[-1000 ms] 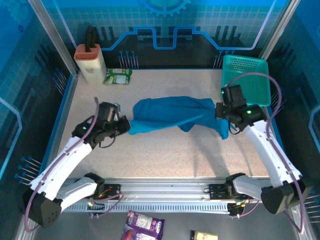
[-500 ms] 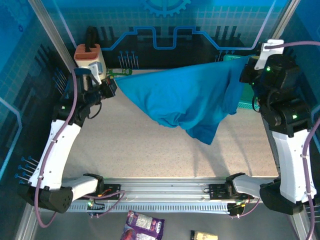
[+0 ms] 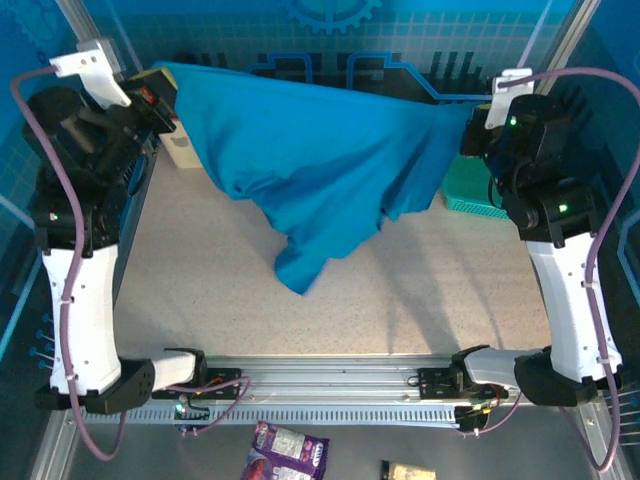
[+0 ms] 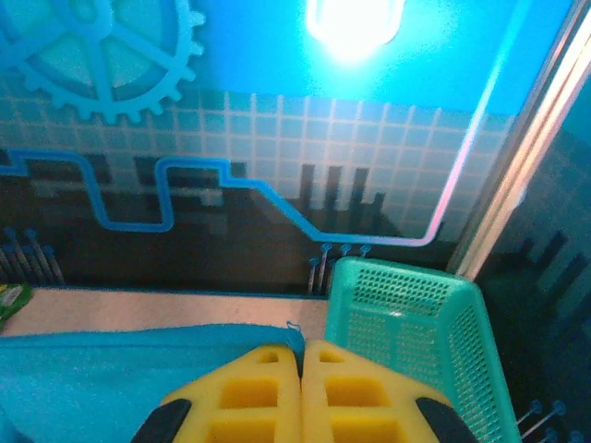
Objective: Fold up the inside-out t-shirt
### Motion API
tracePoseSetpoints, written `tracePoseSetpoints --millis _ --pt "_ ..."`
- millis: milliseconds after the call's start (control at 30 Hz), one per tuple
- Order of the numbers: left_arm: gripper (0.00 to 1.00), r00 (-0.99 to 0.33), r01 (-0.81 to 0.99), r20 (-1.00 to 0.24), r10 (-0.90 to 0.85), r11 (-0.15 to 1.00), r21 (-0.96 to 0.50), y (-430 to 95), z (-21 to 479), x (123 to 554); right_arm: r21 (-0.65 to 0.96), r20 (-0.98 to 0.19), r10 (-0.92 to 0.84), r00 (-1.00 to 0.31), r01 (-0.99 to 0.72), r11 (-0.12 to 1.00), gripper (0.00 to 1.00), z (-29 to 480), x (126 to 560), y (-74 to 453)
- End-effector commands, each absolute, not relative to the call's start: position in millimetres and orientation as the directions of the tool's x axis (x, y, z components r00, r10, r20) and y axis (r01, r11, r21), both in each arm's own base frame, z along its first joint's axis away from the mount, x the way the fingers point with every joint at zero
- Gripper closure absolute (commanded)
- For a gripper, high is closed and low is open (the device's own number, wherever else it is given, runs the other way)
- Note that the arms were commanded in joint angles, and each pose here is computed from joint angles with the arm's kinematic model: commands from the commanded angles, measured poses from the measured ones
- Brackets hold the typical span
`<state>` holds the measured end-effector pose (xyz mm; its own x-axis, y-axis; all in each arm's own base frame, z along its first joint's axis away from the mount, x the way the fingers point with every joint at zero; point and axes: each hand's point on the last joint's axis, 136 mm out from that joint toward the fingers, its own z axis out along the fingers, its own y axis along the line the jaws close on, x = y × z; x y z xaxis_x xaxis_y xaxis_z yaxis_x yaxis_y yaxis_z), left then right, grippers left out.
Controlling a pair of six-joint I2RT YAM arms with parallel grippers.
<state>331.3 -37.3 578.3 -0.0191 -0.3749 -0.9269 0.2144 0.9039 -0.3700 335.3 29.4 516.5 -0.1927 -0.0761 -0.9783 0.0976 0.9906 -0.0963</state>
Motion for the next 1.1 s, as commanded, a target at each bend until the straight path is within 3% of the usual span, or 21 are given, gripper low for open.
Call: tracePoseSetpoints --millis 0,133,233,333,433,500,700,800,900,1067 --pt "1.00 -0.187 0.126 -0.883 -0.431 0.881 -0.457 -32 491 380 -0.045 -0.991 -0.089 0.100 0.377 0.925 1.00 627 274 -33" --pt "1.00 -0.323 0.114 -0.797 -0.511 0.815 -0.568 -46 416 400 0.028 -0.954 -0.095 0.285 0.398 0.917 1.00 686 236 -42" --pt "1.00 -0.359 0.108 -0.773 -0.523 0.800 -0.591 -48 399 409 0.005 -0.958 -0.092 0.273 0.336 0.942 1.00 679 254 -27" --pt "1.00 -0.283 0.140 -0.820 -0.497 0.824 -0.548 -33 459 401 -0.046 -0.987 -0.079 0.139 0.225 0.973 1.00 632 301 2" --pt "1.00 -0.088 0.214 -0.900 -0.427 0.874 -0.436 -27 551 366 -0.037 -0.999 -0.035 -0.014 0.139 0.990 1.00 573 338 24" --pt "1.00 -0.055 0.226 -0.907 -0.417 0.880 -0.418 -27 564 355 -0.026 -0.999 -0.020 -0.049 0.124 0.992 1.00 557 347 30" --pt "1.00 -0.268 0.134 -0.830 -0.489 0.834 -0.535 -28 443 399 -0.102 -0.991 -0.124 0.053 0.304 0.947 1.00 612 315 -10" --pt "1.00 -0.321 0.146 -0.798 -0.509 0.806 -0.573 -35 423 407 -0.071 -0.974 -0.152 0.169 0.411 0.909 1.00 657 275 -34" --pt "1.00 -0.298 0.161 -0.815 -0.497 0.815 -0.557 -35 437 405 -0.024 -0.960 -0.135 0.246 0.408 0.913 1.00 670 256 -38" --pt "1.00 -0.118 0.189 -0.899 -0.422 0.879 -0.438 -15 538 365 -0.060 -0.988 -0.098 0.123 0.275 0.959 1.00 620 305 -7"
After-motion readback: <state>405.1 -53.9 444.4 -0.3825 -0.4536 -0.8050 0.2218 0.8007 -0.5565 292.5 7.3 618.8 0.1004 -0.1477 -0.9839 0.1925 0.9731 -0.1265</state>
